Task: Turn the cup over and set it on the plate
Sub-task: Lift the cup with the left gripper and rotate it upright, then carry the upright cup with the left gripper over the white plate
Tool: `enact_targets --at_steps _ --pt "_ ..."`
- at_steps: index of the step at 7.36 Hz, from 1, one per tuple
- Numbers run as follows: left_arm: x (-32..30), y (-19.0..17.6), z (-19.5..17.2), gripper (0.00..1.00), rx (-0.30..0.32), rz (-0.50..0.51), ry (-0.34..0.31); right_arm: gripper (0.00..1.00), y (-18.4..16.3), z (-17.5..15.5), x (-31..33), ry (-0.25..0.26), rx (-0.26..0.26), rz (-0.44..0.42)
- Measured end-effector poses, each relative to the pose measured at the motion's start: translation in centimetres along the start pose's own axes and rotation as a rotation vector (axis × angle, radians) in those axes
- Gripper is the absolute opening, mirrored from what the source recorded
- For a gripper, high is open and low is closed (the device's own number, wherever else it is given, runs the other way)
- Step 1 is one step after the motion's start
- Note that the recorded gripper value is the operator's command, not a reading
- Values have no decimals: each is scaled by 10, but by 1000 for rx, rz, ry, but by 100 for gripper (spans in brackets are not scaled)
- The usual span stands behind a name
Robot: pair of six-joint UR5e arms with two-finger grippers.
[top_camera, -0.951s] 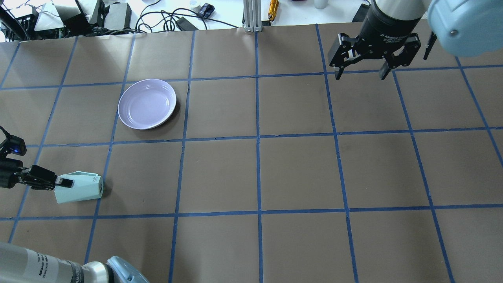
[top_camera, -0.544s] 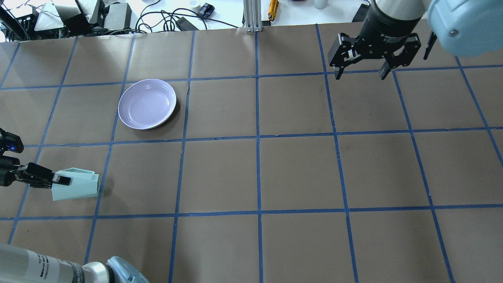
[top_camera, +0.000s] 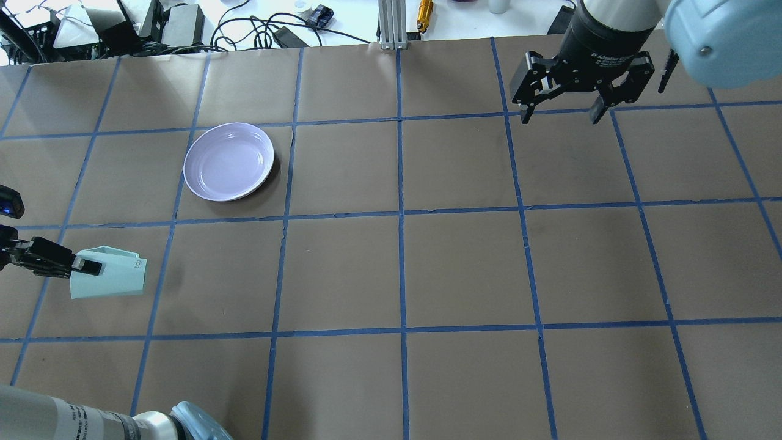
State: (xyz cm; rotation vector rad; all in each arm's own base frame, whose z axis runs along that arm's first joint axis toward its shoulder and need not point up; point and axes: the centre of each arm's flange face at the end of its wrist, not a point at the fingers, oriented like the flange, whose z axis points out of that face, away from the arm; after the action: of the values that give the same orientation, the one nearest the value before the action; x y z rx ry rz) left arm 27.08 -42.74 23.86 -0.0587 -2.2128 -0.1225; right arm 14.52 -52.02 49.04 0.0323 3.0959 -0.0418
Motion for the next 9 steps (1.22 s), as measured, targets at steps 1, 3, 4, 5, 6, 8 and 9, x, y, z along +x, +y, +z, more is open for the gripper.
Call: enact_targets --at_steps 1,3,4,5,6,8,9 --pt "28 -8 2 0 -28 8 -60 100 0 0 0 0 0 0" --pt "93 -33 14 0 -69 -6 -230 100 0 0 0 0 0 1" --pt "125 -51 28 0 -75 -16 -334 100 0 0 0 0 0 1" --pt "158 -71 47 0 -75 -11 -442 100 0 0 0 0 0 1" --pt "187 -90 65 0 -79 5 -538 100 0 0 0 0 0 1" --pt "235 -123 89 0 -77 14 -668 100 0 0 0 0 0 2" --pt "247 -137 95 0 -69 28 -713 100 0 0 0 0 0 2"
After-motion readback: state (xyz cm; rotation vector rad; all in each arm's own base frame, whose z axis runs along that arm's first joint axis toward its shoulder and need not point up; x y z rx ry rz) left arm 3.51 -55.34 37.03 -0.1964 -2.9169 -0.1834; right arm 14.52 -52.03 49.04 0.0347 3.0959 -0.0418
